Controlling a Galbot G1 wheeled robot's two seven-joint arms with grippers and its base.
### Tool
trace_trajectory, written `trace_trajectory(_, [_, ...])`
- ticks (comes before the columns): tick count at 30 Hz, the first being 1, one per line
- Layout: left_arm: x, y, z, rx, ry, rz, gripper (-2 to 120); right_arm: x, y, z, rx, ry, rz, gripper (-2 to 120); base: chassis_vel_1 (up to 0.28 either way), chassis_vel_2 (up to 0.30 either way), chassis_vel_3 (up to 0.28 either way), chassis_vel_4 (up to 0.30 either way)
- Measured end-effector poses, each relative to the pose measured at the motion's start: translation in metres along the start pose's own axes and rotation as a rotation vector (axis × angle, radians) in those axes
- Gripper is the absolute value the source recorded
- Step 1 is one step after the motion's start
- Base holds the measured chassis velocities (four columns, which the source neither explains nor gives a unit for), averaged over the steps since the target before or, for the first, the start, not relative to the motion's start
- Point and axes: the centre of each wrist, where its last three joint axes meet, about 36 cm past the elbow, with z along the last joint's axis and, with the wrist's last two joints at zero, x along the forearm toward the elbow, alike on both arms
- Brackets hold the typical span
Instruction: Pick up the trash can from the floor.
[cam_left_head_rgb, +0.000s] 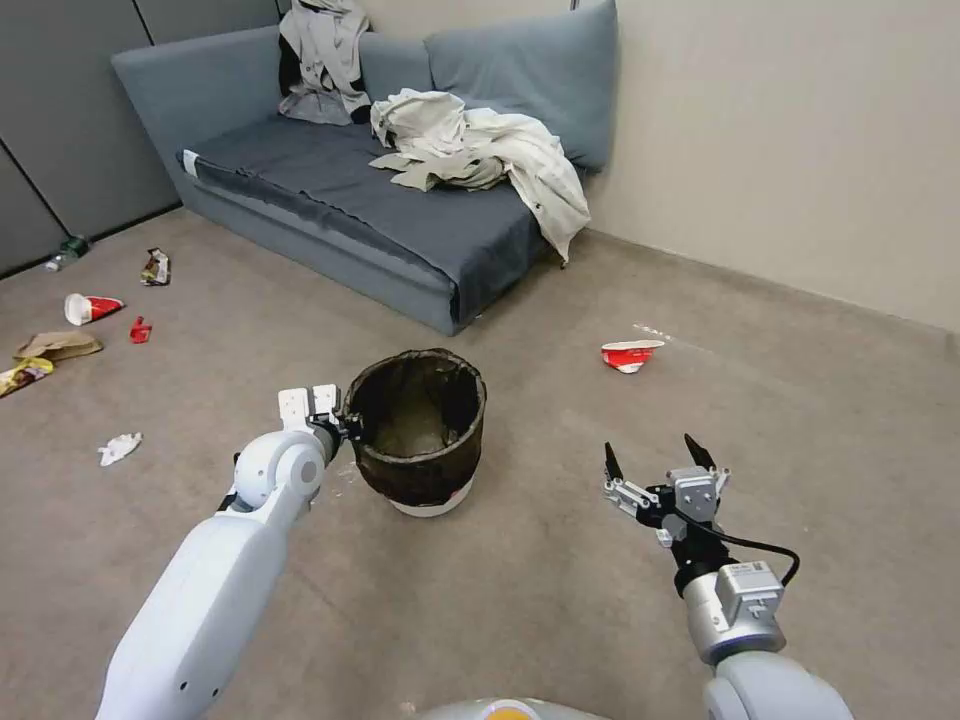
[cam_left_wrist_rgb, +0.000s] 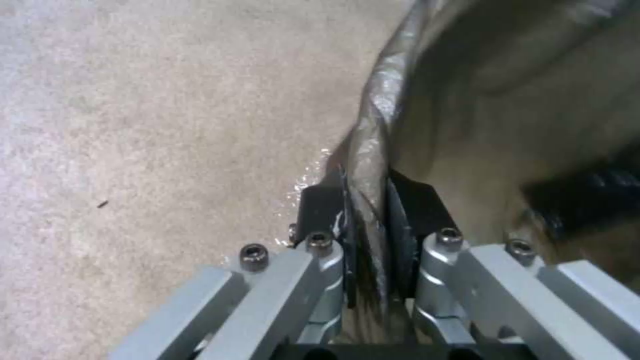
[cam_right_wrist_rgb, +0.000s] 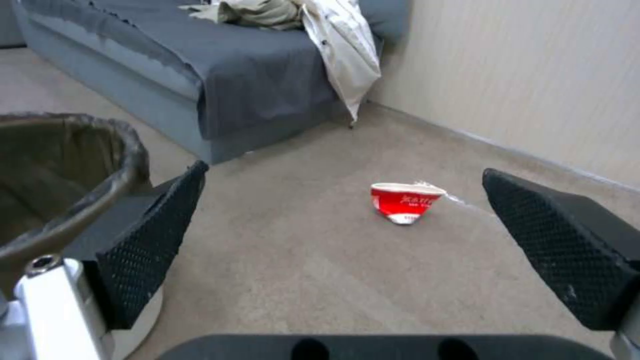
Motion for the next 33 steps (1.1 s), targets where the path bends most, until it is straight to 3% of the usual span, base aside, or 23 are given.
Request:
trace_trajectory(13, [0.025, 0.0, 0.003, 0.017, -0.108, 0.016, 7, -0.001, -0.001, 0.0, 0.003, -0.003, -0.001, 100, 0.0, 0.0, 0.0, 0.0])
trace_trajectory(18, [0.051, 0.001, 0.006, 0.012, -0.17, 0.05, 7, -0.001, -0.001, -0.001, 0.002, -0.006, -0.001, 100, 0.0, 0.0, 0.0, 0.0])
trace_trajectory(22, [0.08, 0.007, 0.017, 0.009, -0.209, 0.089, 7, -0.003, 0.001, 0.001, 0.003, -0.002, -0.004, 100, 0.0, 0.0, 0.0, 0.0])
trace_trajectory(26, [0.104, 0.025, 0.034, 0.039, -0.303, 0.135, 7, -0.005, 0.004, 0.004, 0.004, 0.003, -0.005, 100, 0.0, 0.0, 0.0, 0.0])
trace_trajectory(33, [0.126, 0.028, 0.051, 0.068, -0.366, 0.188, 7, -0.007, 0.007, 0.006, 0.002, 0.003, -0.005, 100, 0.0, 0.0, 0.0, 0.0])
